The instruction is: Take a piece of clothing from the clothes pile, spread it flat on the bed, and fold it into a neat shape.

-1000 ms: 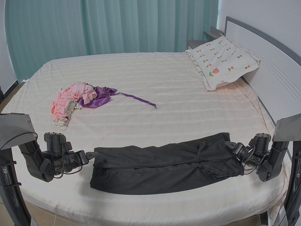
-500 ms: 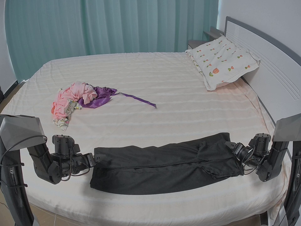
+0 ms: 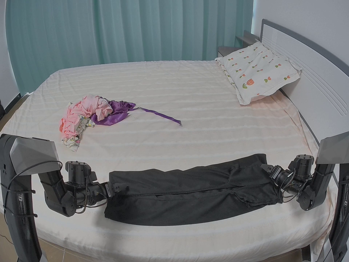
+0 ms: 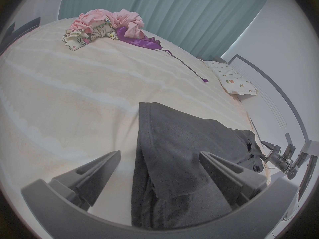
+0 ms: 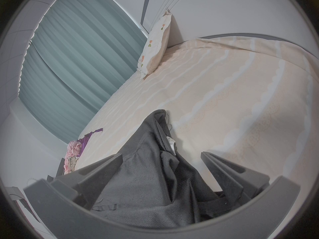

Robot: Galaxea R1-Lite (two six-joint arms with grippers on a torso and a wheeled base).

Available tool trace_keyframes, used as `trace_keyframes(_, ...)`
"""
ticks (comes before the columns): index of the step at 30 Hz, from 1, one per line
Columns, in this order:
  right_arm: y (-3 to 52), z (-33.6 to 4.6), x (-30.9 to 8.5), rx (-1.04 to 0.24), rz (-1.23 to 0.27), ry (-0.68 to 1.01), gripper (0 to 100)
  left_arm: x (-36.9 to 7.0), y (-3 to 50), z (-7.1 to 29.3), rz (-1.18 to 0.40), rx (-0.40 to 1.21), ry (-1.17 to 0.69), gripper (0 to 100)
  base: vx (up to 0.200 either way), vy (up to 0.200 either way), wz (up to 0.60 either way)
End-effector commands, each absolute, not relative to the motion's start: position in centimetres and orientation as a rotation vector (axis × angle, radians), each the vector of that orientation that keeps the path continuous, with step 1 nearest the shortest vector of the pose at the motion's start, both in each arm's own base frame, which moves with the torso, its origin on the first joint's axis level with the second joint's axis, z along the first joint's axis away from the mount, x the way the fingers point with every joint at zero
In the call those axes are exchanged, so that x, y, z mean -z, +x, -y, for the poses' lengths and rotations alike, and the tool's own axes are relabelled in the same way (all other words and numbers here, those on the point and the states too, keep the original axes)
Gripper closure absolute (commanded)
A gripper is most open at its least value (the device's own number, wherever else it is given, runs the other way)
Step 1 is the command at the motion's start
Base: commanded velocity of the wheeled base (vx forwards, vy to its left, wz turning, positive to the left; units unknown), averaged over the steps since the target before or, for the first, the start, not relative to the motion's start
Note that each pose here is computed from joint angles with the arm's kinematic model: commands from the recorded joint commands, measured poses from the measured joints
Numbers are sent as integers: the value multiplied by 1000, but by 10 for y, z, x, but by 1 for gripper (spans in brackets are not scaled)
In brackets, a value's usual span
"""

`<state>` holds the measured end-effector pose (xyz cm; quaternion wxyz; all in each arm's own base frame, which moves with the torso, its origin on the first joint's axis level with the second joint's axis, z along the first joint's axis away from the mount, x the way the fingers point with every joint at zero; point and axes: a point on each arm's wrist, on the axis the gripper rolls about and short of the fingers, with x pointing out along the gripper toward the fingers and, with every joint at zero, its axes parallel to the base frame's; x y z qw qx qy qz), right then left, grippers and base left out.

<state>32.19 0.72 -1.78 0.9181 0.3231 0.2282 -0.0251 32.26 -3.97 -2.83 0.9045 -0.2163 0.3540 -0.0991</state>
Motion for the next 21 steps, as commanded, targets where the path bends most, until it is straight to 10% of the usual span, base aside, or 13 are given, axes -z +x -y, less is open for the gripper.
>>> trace_keyframes(1, 322, -7, 18, 51, -472, 665, 0, 30, 322, 43, -741, 216, -445, 0, 0, 0, 0)
trace_keyframes(21, 321, -7, 18, 51, -470, 665, 0, 8, 312, 57, -703, 272, -401, 0, 0, 0, 0)
